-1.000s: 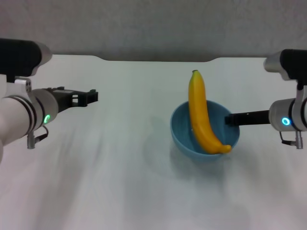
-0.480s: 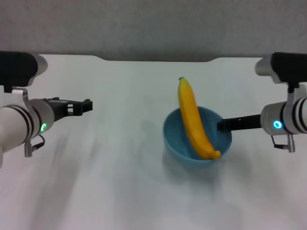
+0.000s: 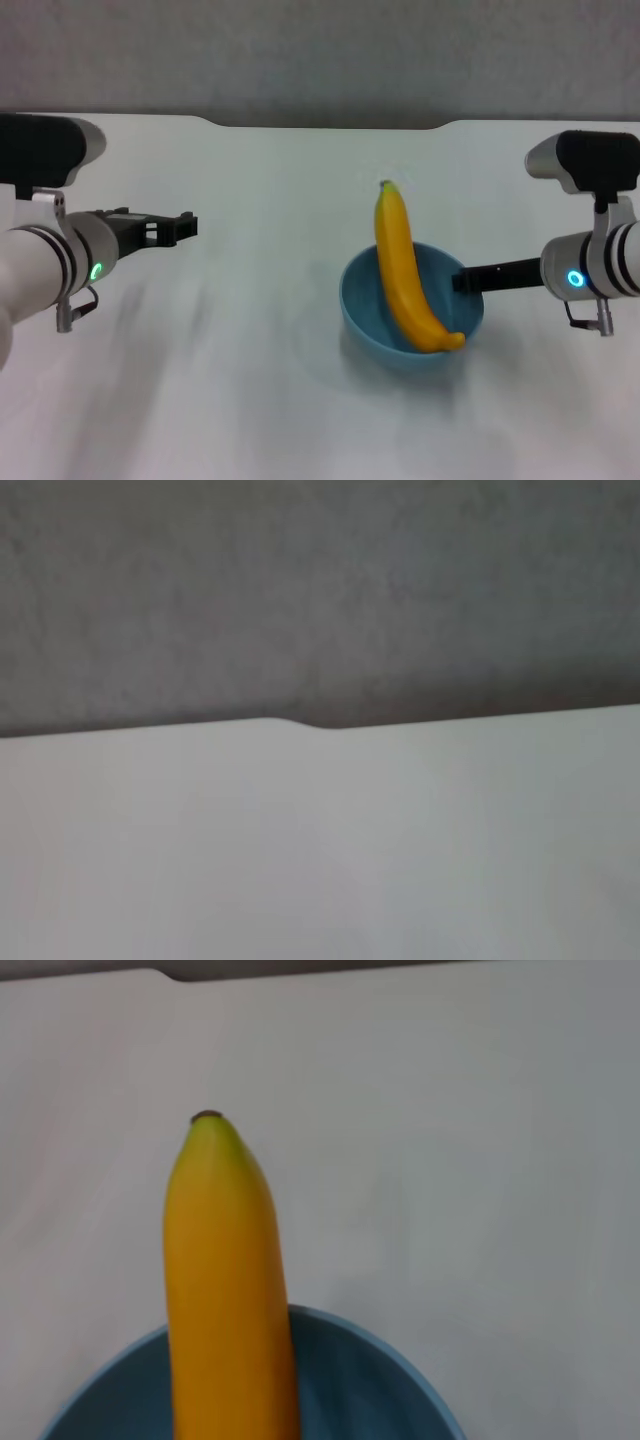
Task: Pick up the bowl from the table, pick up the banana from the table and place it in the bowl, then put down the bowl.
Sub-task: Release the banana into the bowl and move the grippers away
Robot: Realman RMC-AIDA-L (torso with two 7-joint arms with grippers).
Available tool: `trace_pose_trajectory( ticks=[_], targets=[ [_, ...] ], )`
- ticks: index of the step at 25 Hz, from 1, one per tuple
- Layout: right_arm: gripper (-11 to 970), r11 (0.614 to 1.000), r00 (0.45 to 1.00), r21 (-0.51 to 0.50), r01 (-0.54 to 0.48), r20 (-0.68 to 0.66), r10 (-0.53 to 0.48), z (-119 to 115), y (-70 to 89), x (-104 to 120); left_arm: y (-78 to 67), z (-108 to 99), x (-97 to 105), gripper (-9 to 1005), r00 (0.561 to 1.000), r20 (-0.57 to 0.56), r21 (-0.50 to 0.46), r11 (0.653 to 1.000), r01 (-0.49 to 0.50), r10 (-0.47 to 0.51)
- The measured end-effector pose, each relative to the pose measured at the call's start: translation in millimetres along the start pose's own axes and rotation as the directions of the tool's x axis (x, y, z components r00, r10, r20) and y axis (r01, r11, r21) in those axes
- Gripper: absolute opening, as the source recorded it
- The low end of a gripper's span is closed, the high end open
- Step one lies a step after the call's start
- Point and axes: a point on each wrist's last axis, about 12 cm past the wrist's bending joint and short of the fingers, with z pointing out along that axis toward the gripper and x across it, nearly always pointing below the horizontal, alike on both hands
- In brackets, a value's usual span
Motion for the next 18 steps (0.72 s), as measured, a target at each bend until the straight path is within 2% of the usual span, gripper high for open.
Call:
trace_pose_trajectory(
  ticks=[9,13,18],
  targets=[
    [54,1.0,1.0,0.015,-0.01,0.003,0.01,2.1,-2.7,4.0,-4.3,3.5,-0.7,883,1.0,-0.006,0.008,1.0,-0.015,0.015],
    [54,1.0,1.0,0.02,0.022,-0.002,-0.022,3.2,-0.3,4.3,-4.6,3.5,-1.2,884,1.0,0.0,0.01,1.0,-0.015,0.015],
    [242,0.999,0.999,0.02,0.039,-0.001,-0.039,3.3,1.3,4.4,-3.1,3.0,2.0,884,1.0,0.001,0.01,1.0,-0.011,0.011]
  ],
)
